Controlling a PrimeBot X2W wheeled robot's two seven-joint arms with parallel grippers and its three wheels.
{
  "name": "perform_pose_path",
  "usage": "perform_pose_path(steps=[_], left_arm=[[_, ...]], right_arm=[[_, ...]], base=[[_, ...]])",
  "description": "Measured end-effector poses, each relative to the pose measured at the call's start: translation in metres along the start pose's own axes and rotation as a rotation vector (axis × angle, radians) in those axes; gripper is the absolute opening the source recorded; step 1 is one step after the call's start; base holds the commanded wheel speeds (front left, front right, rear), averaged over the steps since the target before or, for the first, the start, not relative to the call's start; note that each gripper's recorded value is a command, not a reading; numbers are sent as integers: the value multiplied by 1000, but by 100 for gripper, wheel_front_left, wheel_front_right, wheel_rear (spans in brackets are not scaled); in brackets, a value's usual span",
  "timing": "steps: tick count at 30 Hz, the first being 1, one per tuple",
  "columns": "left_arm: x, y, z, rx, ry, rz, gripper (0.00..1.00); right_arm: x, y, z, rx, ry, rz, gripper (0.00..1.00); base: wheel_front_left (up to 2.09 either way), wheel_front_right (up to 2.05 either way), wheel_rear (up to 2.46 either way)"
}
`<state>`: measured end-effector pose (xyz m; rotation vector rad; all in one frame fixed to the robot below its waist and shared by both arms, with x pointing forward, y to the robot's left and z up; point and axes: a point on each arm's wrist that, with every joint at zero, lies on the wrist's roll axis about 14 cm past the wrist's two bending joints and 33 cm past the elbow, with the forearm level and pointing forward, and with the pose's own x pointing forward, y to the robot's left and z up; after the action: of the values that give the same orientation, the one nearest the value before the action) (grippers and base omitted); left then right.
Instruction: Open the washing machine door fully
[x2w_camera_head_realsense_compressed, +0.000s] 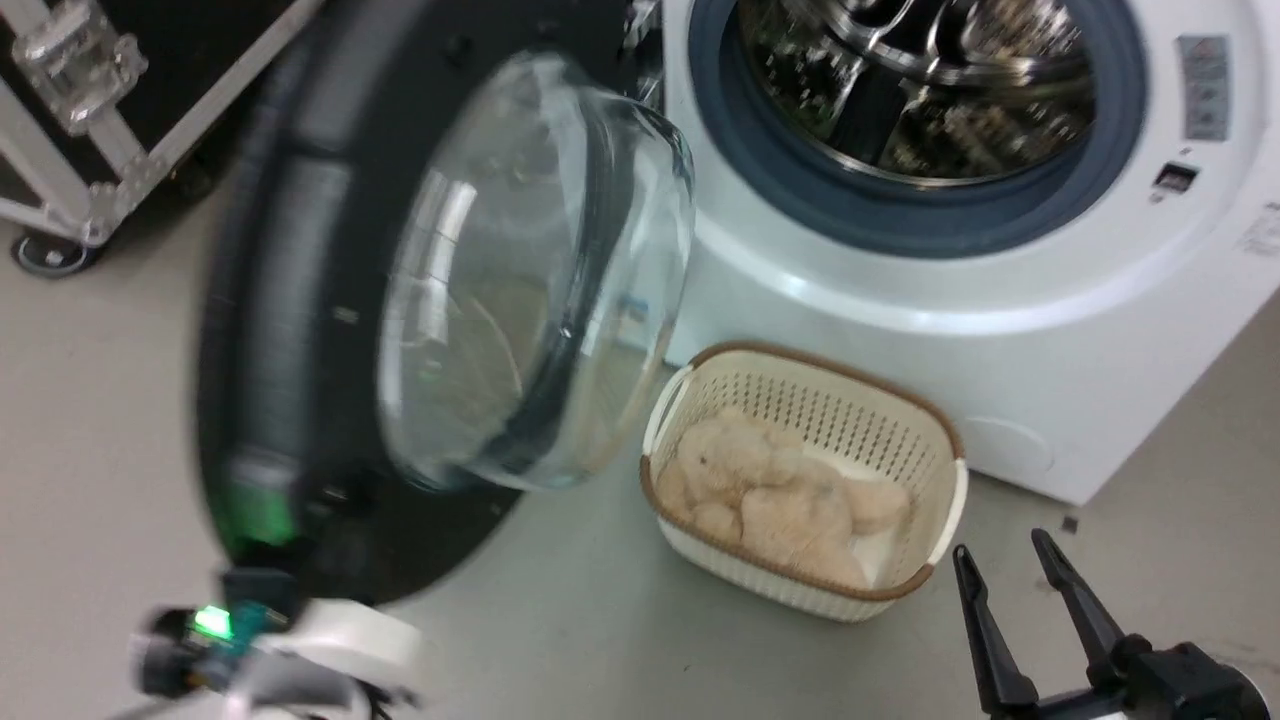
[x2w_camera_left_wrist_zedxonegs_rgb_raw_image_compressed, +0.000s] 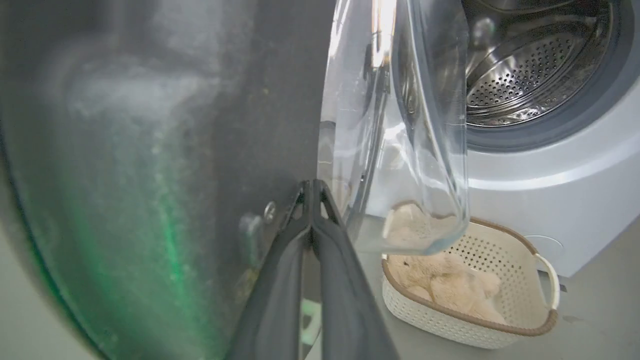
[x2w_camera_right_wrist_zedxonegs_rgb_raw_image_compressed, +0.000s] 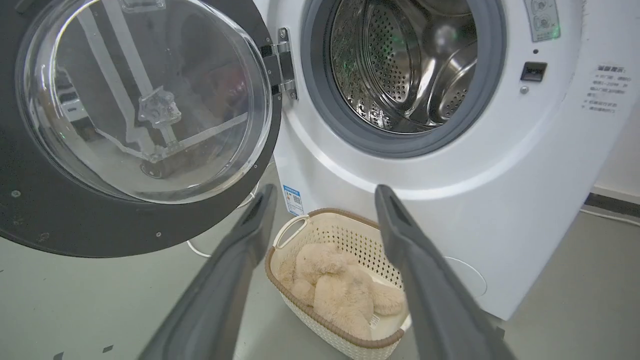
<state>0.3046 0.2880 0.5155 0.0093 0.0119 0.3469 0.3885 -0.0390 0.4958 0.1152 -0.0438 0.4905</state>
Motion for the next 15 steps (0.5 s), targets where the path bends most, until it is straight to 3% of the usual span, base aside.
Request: perform_pose_path(steps=[8,15], left_arm=[[34,91,-2,91,74,196,0],[68,135,5,111,84,286,0]], right_arm=[[19,-1,-27,6,55,42,100],[24,-22,-46,0,94,14,100]], base=[[0,0,0],[0,0,0]])
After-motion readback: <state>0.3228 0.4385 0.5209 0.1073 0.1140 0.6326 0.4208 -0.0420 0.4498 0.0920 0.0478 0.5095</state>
